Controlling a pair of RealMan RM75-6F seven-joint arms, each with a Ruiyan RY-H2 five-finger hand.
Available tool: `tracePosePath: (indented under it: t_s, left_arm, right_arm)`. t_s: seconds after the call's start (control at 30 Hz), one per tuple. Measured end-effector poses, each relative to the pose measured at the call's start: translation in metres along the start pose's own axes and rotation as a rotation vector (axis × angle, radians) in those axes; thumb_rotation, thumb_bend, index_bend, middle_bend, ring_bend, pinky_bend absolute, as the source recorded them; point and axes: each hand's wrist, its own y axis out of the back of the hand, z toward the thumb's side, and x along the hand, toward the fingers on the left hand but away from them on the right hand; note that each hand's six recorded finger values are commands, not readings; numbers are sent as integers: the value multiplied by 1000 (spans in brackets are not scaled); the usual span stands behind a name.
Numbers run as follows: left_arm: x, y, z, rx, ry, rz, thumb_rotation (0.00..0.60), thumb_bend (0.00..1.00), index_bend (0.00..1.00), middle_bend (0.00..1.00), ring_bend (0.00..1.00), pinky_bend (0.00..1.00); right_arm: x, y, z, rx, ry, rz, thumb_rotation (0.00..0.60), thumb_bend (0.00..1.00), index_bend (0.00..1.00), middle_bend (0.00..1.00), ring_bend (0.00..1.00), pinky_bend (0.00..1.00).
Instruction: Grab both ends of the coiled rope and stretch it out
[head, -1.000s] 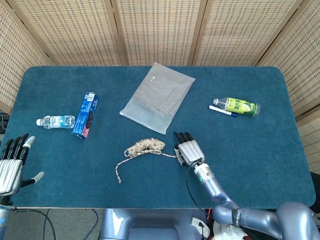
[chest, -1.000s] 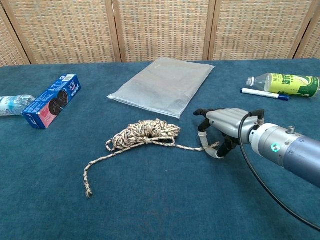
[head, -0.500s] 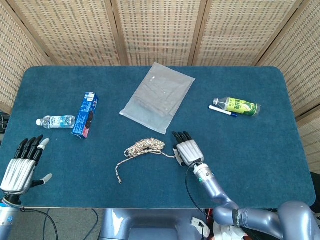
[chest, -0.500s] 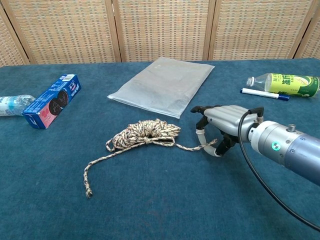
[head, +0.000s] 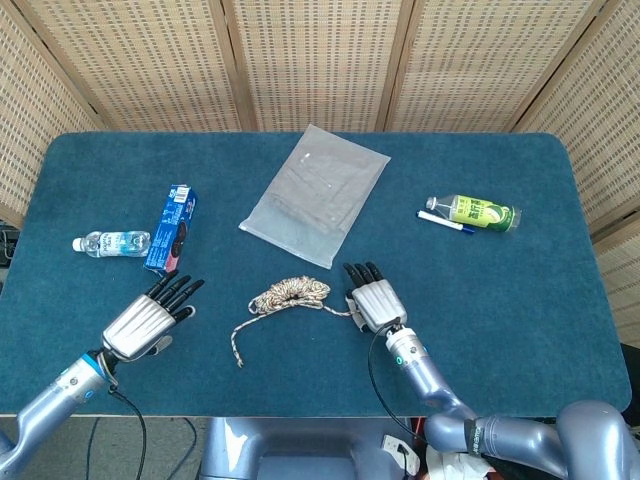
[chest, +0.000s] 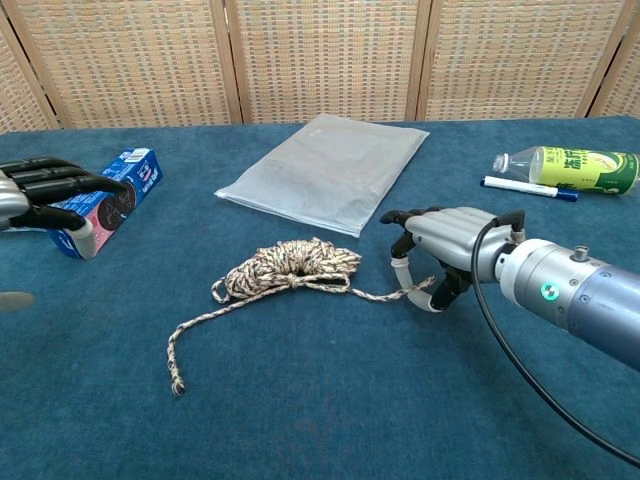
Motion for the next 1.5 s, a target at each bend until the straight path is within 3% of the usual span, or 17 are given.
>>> tracePosePath:
  t_s: [0.27,0.5,0.9,1.17,1.5]
  left_arm:
    - [35,-14,36,39,-138,-45,600,290,413,0,0,0]
    - [53,-28,61,38,-209,-55,600,307,448,0,0,0]
    - [71,-41,77,34,-249,-72,600,307,475,0,0,0]
    - [80,-45,85,14,-267,-57,600,310,552,0,0,0]
    - [84,-49,88,7,-278,-62,600,310,557,0,0,0]
  right_arm:
    - [-1,-2,4,7,6,4,600,647,693,0,0,0]
    - [-1,-3,5,10,9,9,600,647,693,0,0,0]
    - [2,0,3,18,-3,-2,600,647,693,0,0,0]
    - [2,-2,4,20,-6,0,600,646,695,0,0,0]
    - [2,-1,4,16,-5,0,600,647,698,0,0,0]
